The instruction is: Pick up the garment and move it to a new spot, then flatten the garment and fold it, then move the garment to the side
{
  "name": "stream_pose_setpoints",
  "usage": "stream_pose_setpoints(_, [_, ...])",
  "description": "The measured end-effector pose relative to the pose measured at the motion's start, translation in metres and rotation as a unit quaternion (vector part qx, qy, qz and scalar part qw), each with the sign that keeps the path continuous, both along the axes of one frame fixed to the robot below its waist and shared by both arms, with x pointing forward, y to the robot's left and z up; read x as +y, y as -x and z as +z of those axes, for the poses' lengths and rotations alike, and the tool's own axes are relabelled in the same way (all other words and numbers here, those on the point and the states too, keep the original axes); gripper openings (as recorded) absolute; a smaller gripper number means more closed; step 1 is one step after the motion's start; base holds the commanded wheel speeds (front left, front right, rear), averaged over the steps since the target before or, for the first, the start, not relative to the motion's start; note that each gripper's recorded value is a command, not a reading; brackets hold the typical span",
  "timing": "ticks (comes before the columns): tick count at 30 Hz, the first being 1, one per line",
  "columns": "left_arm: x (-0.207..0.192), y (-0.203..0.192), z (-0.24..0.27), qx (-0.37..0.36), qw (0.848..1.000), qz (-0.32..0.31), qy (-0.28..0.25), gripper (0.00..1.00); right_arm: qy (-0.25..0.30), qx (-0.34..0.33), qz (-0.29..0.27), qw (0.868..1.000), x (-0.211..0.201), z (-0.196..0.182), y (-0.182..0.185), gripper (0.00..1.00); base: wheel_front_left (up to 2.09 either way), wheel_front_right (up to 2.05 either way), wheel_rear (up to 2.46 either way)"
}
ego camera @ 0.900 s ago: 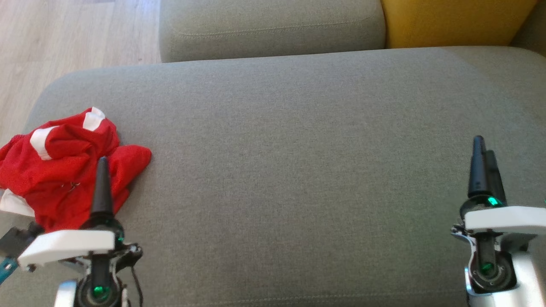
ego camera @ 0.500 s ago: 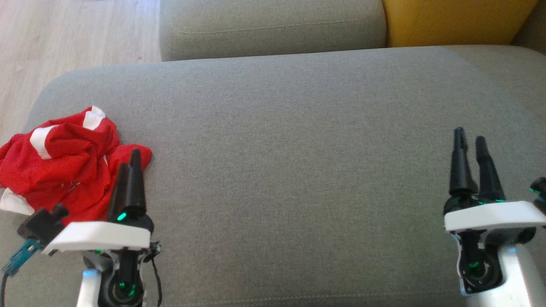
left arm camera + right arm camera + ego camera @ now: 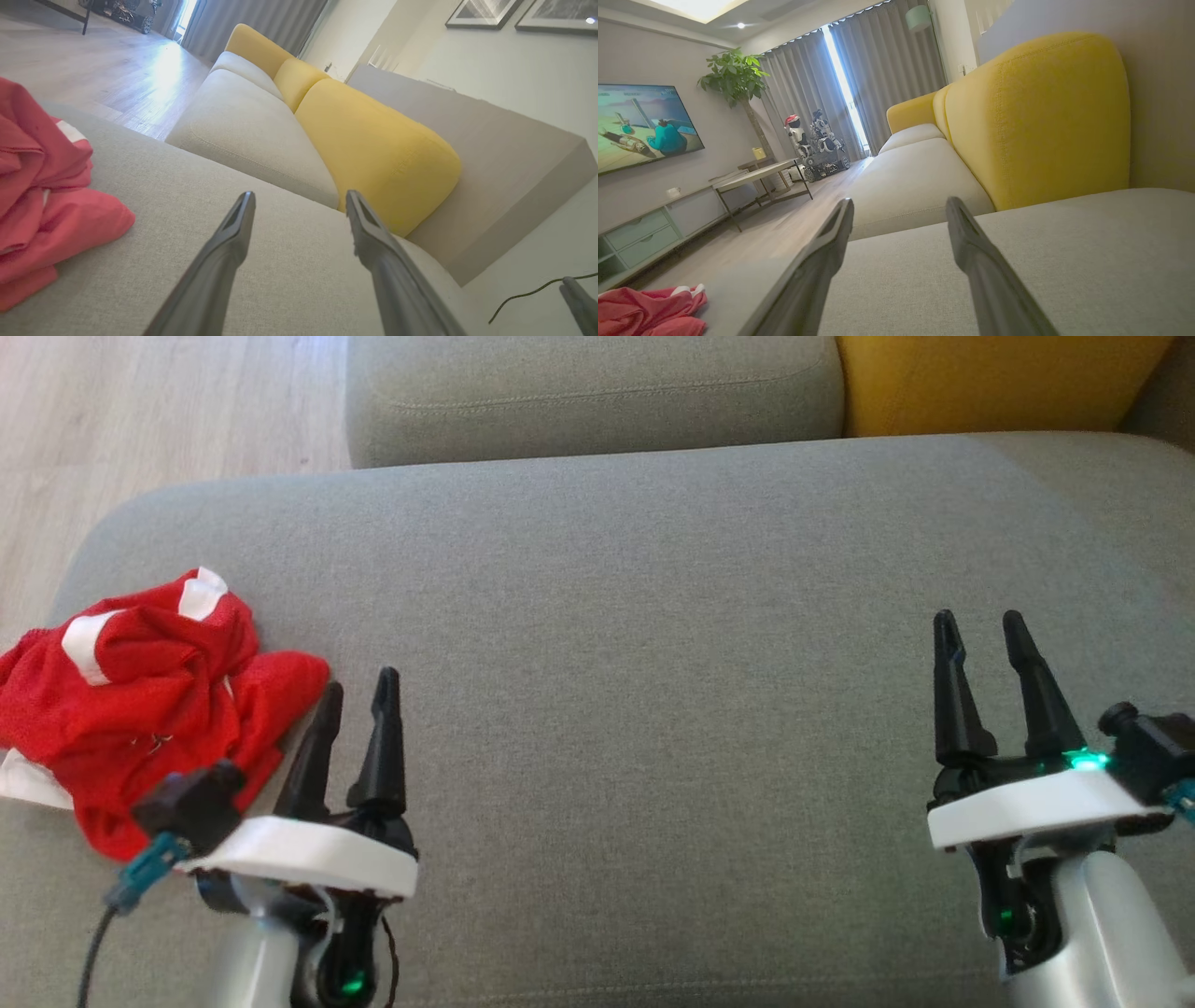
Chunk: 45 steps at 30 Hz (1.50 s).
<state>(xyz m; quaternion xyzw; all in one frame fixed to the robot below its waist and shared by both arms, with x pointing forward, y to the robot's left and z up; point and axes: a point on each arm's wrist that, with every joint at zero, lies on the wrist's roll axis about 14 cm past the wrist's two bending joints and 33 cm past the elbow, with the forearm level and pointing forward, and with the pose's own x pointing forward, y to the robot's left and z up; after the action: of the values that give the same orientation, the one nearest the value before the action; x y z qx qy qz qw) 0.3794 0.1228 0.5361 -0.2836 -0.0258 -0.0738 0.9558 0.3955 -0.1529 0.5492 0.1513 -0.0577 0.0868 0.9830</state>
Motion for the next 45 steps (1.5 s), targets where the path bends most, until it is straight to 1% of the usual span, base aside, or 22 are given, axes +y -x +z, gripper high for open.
stream_pose_setpoints(6, [-0.011,-0.001,0.002,-0.012,0.998,-0.006,-0.062,1.0,0.047,-0.007,-0.006,0.999,-0.001,-0.002,0.001,1.0,0.0,0.0,0.0])
stream_pose_setpoints(12, [-0.018,0.0,0.002,-0.027,0.992,-0.01,-0.126,1.0,0.08,-0.002,-0.008,0.997,0.002,-0.009,0.002,1.0,0.0,0.0,0.0])
stream_pose_setpoints(20, [-0.016,0.001,-0.01,-0.02,0.981,0.004,-0.195,1.0,0.148,-0.008,-0.001,0.989,0.008,-0.016,0.002,1.0,0.0,0.0,0.0])
stream_pose_setpoints(24, [-0.022,0.001,-0.007,-0.032,0.976,0.002,-0.216,1.0,0.179,-0.016,0.006,0.984,0.014,-0.016,0.002,1.0,0.0,0.0,0.0])
stream_pose_setpoints(28, [-0.023,-0.001,0.003,-0.054,0.974,0.009,-0.221,1.0,0.215,-0.03,0.002,0.976,0.012,-0.011,0.001,1.0,0.0,0.0,0.0])
stream_pose_setpoints(32, [-0.026,0.001,0.005,-0.064,0.968,0.012,-0.241,1.0,0.231,-0.05,0.0,0.972,0.014,-0.001,-0.002,1.0,0.0,0.0,0.0])
stream_pose_setpoints(34, [-0.027,0.001,0.008,-0.067,0.969,0.016,-0.237,1.0,0.232,-0.054,0.001,0.971,0.016,0.0,-0.003,1.0,0.0,0.0,0.0])
stream_pose_setpoints(36, [-0.021,-0.001,0.013,-0.066,0.976,0.03,-0.207,1.0,0.22,-0.055,-0.001,0.974,0.016,0.001,-0.003,1.0,0.0,0.0,0.0])
stream_pose_setpoints(39, [-0.017,-0.002,0.016,-0.071,0.978,0.033,-0.193,1.0,0.188,-0.051,0.0,0.981,0.017,0.0,-0.002,1.0,0.0,0.0,0.0])
stream_pose_setpoints(42, [-0.006,-0.002,0.017,-0.067,0.983,0.044,-0.164,1.0,0.155,-0.047,0.002,0.987,0.019,0.0,-0.002,1.0,0.0,0.0,0.0])
stream_pose_setpoints(45, [-0.006,-0.001,0.012,-0.064,0.984,0.038,-0.163,1.0,0.136,-0.04,0.006,0.99,0.021,0.0,-0.002,1.0,0.0,0.0,0.0])
